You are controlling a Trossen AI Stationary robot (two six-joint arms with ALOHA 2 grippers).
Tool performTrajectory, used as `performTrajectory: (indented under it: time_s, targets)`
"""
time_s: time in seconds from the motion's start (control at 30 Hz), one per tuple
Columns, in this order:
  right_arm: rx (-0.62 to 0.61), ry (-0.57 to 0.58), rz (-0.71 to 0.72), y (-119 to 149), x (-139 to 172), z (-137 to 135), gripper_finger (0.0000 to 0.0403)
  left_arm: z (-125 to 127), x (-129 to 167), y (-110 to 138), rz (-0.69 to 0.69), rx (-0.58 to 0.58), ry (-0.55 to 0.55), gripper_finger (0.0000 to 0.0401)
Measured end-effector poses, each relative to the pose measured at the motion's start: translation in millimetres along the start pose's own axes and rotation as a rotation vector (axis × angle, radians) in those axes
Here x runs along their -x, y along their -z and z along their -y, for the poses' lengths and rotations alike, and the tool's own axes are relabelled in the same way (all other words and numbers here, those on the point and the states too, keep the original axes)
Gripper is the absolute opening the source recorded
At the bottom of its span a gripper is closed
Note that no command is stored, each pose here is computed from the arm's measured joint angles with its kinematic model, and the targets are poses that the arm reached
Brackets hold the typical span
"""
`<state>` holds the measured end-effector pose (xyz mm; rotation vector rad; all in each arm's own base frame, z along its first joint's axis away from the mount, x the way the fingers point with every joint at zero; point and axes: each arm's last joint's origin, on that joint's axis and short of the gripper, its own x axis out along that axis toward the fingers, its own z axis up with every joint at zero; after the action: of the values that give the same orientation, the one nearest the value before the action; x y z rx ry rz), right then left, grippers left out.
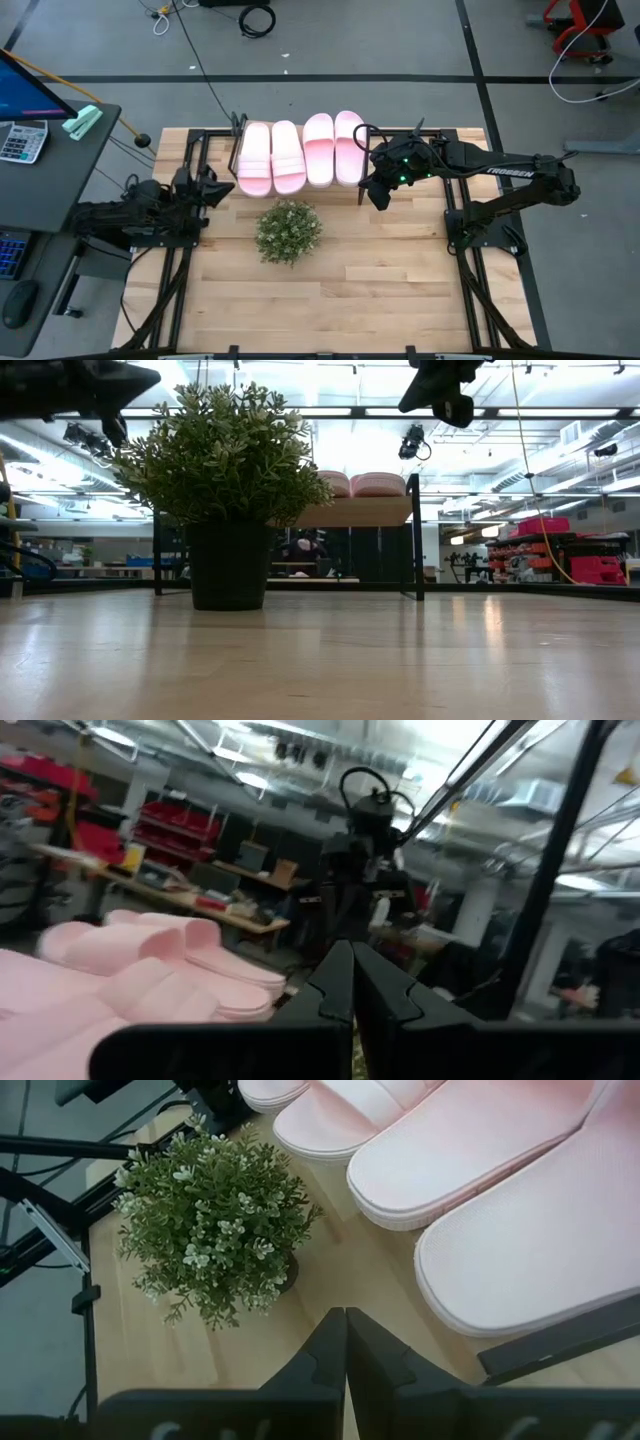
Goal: Pick and place slides into the shelf
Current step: Return to Home Position
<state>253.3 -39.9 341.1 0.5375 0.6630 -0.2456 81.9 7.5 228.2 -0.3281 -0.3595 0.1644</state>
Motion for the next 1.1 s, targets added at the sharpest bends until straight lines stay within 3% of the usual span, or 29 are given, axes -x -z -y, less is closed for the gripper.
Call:
performTrajectory:
  time_s: [0.37,0.63,0.93,1.1]
  targets:
    - [-0.007,0.000,-0.001,0,0,0,0.0012,-9,1,33,-0.024,0.050,0.035,0.0005]
    - [-0.003,0.008,-0.019,2,0,1,0.0007,-9,1,33,-0.031,0.024,0.050,0.0006]
    - [0.003,0.017,-0.051,6,1,2,0.0002,-7,1,37,-0.098,0.050,0.142,0.0022]
    - [0.007,-0.025,-0.043,32,1,0,0.0002,-7,1,39,-0.115,0.070,0.135,0.0025]
